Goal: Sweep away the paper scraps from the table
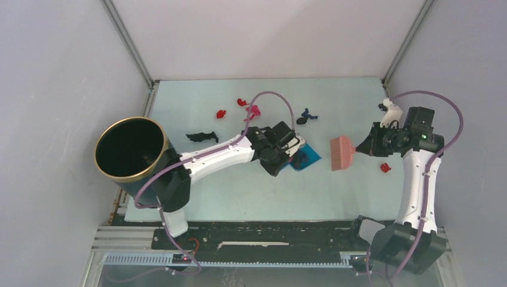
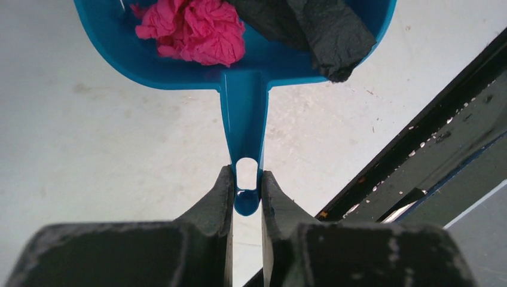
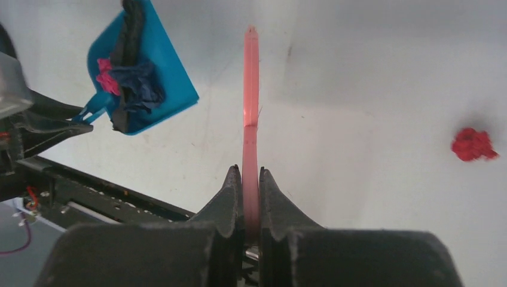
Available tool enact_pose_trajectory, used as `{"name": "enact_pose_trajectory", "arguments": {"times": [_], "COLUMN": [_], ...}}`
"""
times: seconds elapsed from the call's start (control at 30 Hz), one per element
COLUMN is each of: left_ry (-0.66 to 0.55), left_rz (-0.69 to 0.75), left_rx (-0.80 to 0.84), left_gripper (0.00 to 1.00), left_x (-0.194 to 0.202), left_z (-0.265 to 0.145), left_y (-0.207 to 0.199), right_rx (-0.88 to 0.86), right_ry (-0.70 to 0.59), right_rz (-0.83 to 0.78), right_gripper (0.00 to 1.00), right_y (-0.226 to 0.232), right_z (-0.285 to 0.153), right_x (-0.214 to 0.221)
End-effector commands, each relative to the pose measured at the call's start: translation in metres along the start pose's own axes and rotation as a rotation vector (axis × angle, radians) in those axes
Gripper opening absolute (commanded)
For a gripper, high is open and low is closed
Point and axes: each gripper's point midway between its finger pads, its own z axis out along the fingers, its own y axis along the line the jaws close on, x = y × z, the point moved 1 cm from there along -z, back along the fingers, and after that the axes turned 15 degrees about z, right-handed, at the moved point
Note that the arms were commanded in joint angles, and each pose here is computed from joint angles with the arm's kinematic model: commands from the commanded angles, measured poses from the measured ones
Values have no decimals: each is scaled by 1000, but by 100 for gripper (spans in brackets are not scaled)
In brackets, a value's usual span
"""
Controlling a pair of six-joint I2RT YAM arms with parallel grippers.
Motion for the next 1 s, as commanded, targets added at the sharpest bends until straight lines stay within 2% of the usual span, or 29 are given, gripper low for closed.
{"name": "enact_pose_trajectory", "arguments": {"times": [0.0,0.3,0.57,0.77,0.97], "left_ry": [-73,-71,-124,-200,-339], "left_rz": [-75,-260,-484,-650,-774], "left_rx": [-158,-316,-466,-540,-590], "left_gripper": [0,0,0,0,0], "left_x": [-15,19,71,104,120], "left_z": [-66,-134,-189,-224,-259], "left_y": [18,35,60,72,79], "right_rx": [-167,-225,-197,-192,-181], "right_ry": [-22,47,64,86,109], "right_rz": [25,29,-60,-107,-128], "right_gripper": [0,0,0,0,0], "right_y": [21,20,28,36,36], "right_z": [14,51,60,65,69], "right_x": [-7,17,26,33,37]}}
